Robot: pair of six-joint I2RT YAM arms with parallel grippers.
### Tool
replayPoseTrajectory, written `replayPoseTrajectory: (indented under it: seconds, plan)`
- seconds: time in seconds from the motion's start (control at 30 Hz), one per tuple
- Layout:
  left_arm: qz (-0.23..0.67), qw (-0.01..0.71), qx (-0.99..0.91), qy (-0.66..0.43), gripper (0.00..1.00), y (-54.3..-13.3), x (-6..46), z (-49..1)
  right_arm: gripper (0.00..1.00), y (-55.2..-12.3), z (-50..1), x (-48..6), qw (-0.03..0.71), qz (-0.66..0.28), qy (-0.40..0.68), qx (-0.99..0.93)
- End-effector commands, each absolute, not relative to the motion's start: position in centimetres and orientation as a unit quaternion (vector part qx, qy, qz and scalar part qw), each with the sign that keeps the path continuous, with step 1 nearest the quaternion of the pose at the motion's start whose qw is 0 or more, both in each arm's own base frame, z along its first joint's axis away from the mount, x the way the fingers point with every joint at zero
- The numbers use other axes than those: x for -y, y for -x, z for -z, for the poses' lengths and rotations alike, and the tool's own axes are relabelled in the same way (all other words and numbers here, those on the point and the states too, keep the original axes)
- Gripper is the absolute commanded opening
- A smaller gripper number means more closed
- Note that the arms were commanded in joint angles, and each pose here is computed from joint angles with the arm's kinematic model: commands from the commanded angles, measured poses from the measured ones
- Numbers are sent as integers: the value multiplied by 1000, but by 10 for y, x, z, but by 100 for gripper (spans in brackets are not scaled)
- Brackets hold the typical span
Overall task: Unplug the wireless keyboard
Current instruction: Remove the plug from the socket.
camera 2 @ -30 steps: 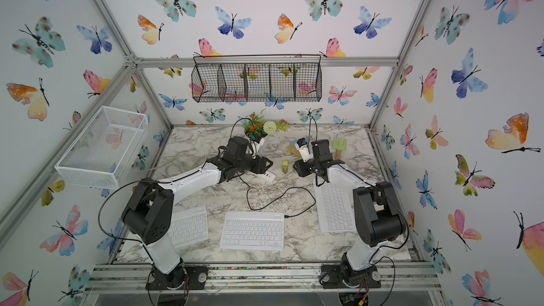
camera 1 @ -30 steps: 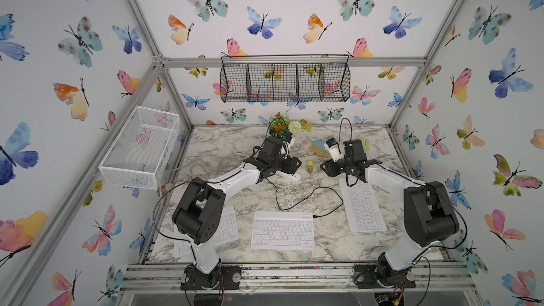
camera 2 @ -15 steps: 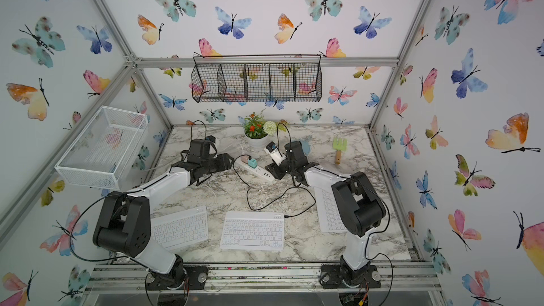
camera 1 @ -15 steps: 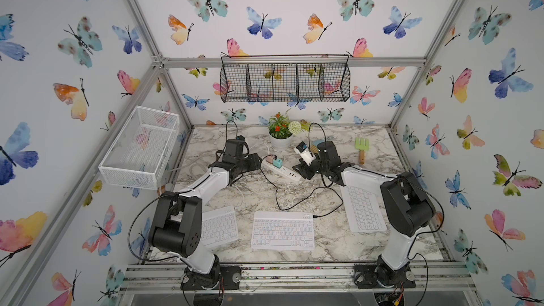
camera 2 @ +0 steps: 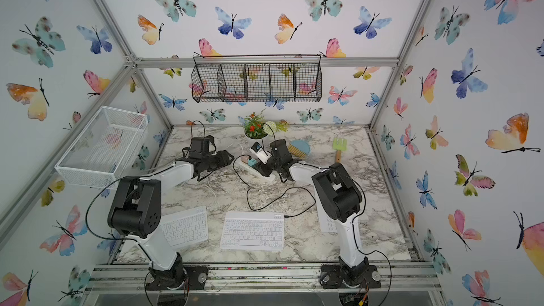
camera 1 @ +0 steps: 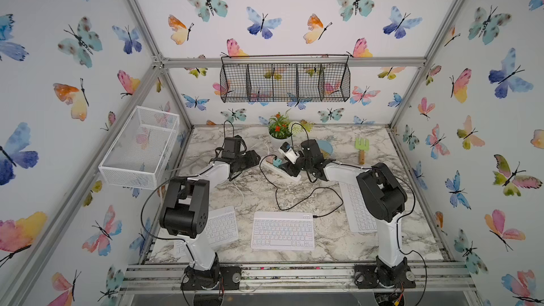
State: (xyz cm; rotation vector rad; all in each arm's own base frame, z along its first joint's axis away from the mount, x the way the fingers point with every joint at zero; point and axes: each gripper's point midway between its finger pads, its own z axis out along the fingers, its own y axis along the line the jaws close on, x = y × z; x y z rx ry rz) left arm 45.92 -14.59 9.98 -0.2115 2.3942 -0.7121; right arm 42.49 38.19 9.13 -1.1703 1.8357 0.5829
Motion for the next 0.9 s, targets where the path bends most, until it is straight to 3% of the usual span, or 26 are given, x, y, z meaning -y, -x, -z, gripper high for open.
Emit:
replayPoseTrajectory:
  seconds: [0.0, 0.33, 0.87]
  plan:
    - [301, 303, -900, 84, 60, -470, 155, -98, 56, -427, -89, -393, 429, -243, 486, -721]
    - [310, 274, -904, 105, 58, -483, 159, -68, 52, -435, -73, -405, 411, -249, 488, -728]
    - [326, 231, -909, 117, 54, -469, 176, -30, 34, -426, -57, -417, 391, -263, 479, -741]
